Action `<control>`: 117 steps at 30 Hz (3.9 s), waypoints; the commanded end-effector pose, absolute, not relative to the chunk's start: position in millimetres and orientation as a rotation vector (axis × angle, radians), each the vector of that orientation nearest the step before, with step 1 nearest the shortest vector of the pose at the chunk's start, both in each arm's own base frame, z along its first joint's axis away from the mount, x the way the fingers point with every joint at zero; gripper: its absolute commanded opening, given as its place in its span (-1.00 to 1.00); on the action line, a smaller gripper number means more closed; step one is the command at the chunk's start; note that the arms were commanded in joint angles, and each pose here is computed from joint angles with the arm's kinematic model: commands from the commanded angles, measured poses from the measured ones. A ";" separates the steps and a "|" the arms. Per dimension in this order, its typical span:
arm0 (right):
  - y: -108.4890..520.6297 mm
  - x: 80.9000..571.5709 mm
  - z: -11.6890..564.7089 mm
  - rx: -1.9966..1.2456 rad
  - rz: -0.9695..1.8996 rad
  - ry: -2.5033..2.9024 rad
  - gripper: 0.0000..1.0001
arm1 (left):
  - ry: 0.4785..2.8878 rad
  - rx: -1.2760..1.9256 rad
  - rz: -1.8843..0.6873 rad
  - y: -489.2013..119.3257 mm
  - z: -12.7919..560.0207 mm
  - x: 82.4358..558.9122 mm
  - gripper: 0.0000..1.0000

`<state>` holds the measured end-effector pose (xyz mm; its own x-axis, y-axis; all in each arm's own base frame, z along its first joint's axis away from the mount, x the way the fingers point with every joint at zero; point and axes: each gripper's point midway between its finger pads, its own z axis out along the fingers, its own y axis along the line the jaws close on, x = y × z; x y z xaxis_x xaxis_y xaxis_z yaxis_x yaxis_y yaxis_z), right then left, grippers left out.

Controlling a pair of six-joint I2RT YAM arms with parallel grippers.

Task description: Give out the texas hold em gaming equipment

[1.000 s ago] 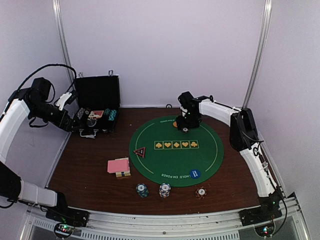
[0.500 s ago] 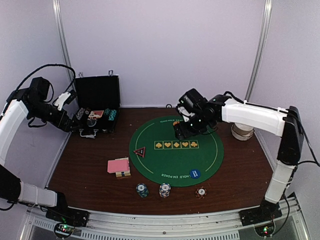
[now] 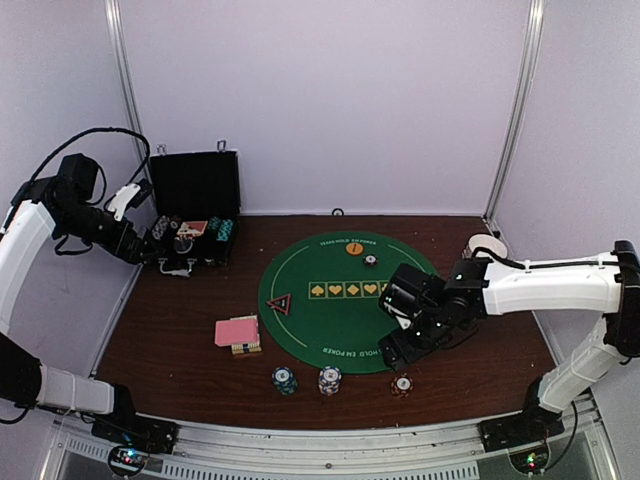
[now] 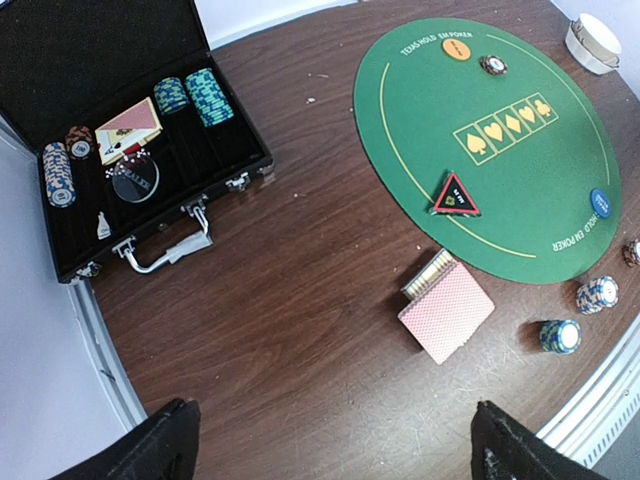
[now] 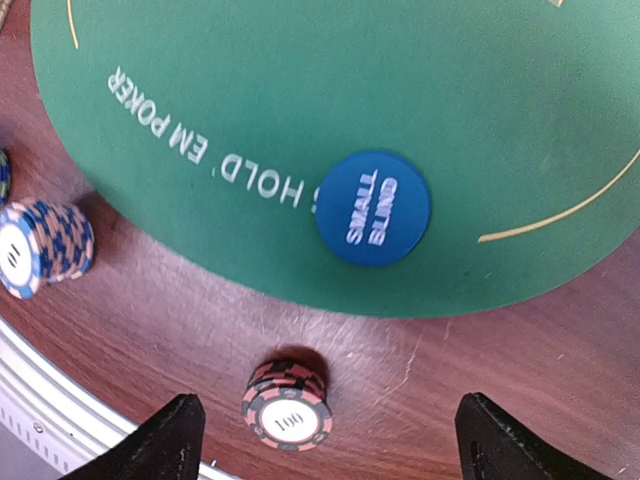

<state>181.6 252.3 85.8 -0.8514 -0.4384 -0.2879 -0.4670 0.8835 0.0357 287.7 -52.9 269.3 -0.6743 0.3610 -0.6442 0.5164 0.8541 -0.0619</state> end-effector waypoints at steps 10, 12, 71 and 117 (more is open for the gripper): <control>260.5 146.2 44.2 -0.724 0.188 2.882 0.64 | 2.346 0.645 -0.331 -55.1 276.6 289.9 0.95; 260.1 143.4 37.8 -0.738 0.172 2.894 0.57 | 2.348 0.646 -0.328 -54.8 276.2 290.0 0.95; 312.8 189.3 114.7 -0.828 0.115 2.730 -0.78 | 2.329 0.670 -0.325 -56.4 280.0 284.7 0.95; 482.0 326.6 36.0 -0.788 0.283 2.647 0.21 | 2.329 0.675 -0.362 -60.6 277.0 281.0 0.95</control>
<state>314.4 484.9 31.1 -0.7832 -0.4965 -0.3743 -0.5672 0.8171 0.1029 284.0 -61.6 274.4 -0.6493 0.3638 -0.6678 0.5522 0.8294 -0.0851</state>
